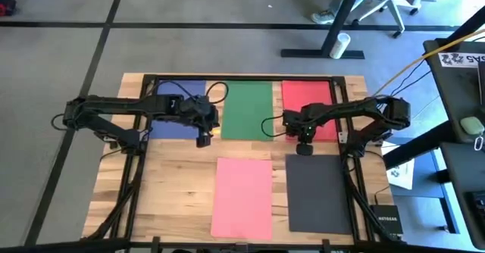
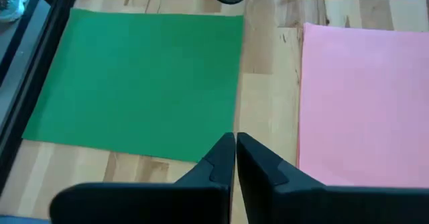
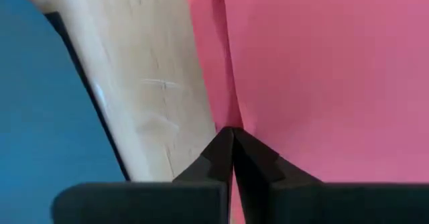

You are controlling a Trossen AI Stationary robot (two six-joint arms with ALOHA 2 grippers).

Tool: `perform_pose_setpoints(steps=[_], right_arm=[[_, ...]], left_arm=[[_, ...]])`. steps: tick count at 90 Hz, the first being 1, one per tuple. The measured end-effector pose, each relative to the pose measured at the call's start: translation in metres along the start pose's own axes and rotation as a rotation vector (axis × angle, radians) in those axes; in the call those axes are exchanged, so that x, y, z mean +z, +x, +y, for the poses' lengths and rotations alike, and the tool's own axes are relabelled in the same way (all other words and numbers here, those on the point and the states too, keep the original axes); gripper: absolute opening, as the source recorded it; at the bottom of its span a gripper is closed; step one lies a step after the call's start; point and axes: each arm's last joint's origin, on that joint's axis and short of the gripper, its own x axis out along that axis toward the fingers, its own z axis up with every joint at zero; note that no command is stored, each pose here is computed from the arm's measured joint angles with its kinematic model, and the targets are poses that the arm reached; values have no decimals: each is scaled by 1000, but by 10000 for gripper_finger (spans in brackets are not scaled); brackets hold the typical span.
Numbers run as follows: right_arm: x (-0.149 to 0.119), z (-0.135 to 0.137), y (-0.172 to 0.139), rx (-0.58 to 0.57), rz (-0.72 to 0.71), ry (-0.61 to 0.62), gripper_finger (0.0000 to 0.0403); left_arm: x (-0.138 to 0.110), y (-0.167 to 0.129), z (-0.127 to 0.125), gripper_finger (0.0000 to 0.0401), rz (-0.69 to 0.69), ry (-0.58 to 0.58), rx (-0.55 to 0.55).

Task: Organize paper
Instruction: Stack the red paper on top of the other red paper

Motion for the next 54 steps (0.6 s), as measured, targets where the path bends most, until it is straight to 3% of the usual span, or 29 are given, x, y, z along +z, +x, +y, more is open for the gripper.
perform_pose_setpoints(steps=[54], right_arm=[[9,4,-12,90,-32,24,0]], left_arm=[[0,0,0,0,2,0,0]])
